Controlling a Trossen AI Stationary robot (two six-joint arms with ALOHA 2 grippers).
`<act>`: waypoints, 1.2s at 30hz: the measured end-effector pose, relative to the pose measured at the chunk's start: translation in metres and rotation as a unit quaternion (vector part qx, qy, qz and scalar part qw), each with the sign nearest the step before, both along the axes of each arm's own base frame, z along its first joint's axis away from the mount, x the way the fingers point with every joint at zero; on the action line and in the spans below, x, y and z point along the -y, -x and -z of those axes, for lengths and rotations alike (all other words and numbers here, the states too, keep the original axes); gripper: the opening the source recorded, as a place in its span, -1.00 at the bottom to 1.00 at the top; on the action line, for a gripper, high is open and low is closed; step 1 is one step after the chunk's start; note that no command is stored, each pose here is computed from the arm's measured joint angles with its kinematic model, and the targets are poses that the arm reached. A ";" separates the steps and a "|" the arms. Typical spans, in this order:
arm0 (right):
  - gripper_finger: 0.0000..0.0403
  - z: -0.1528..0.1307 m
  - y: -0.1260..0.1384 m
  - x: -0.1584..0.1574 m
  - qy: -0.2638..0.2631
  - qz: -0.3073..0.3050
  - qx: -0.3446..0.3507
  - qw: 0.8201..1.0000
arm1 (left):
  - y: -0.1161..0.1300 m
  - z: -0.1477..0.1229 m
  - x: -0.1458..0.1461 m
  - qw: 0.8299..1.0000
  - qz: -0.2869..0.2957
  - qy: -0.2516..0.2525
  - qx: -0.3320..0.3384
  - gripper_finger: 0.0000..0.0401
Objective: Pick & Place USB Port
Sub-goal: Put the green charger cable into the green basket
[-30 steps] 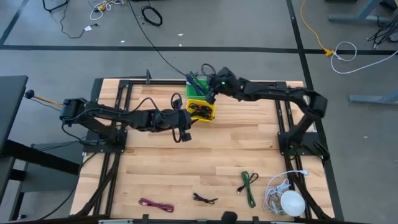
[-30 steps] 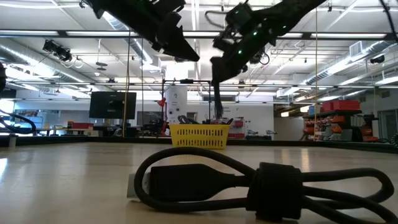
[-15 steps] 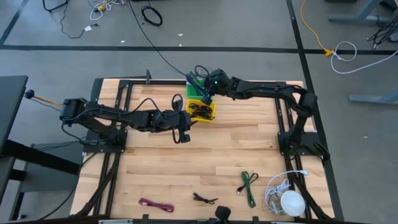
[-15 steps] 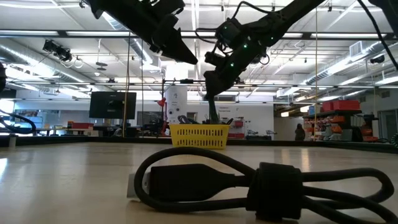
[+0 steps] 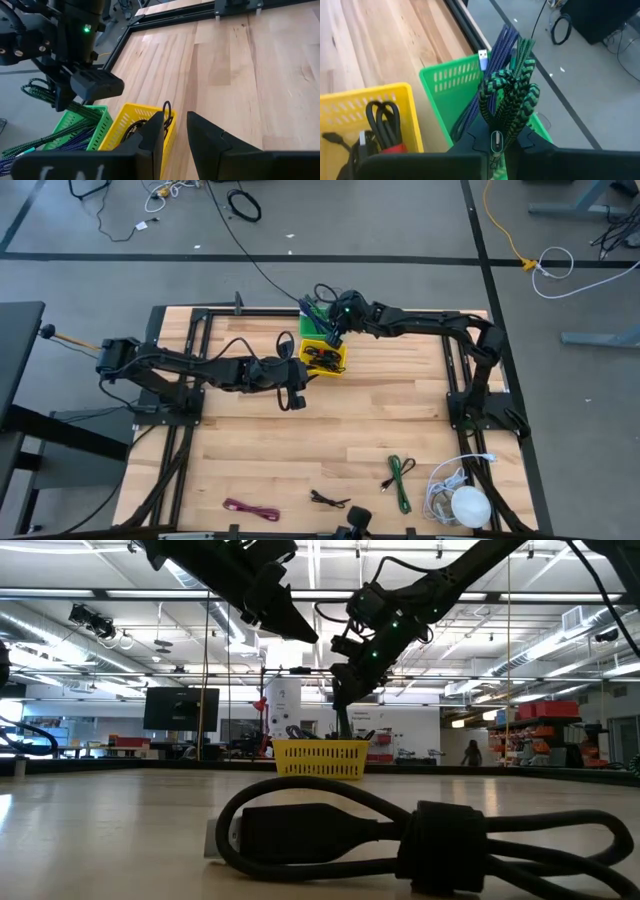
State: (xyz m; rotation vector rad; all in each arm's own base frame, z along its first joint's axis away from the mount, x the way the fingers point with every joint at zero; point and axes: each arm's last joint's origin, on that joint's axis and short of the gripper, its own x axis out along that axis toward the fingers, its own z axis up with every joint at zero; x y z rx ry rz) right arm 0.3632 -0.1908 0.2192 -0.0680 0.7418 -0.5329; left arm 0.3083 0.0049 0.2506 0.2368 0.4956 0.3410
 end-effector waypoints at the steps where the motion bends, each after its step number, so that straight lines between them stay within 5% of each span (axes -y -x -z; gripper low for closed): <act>1: -0.91 0.000 -0.001 0.000 0.000 -0.002 0.004 1.000 | 0.000 0.000 0.000 1.000 0.000 0.000 0.000 -0.56; 6: -0.86 -0.002 -0.001 0.003 0.006 0.000 0.017 1.000 | 0.000 0.000 0.000 1.000 0.000 0.000 0.000 -0.55; 16: -0.29 -0.007 -0.004 0.007 0.024 0.005 0.047 0.999 | 0.000 0.000 0.000 1.000 0.000 -0.001 0.000 -0.55; 32: -0.39 -0.004 0.001 0.009 0.022 0.023 0.020 0.999 | 0.002 0.002 -0.003 1.000 -0.022 -0.012 -0.014 -0.56; 36: -0.41 -0.001 0.000 -0.011 -0.032 -0.037 -0.007 0.999 | 0.006 0.008 -0.006 0.996 -0.060 -0.035 -0.052 -0.57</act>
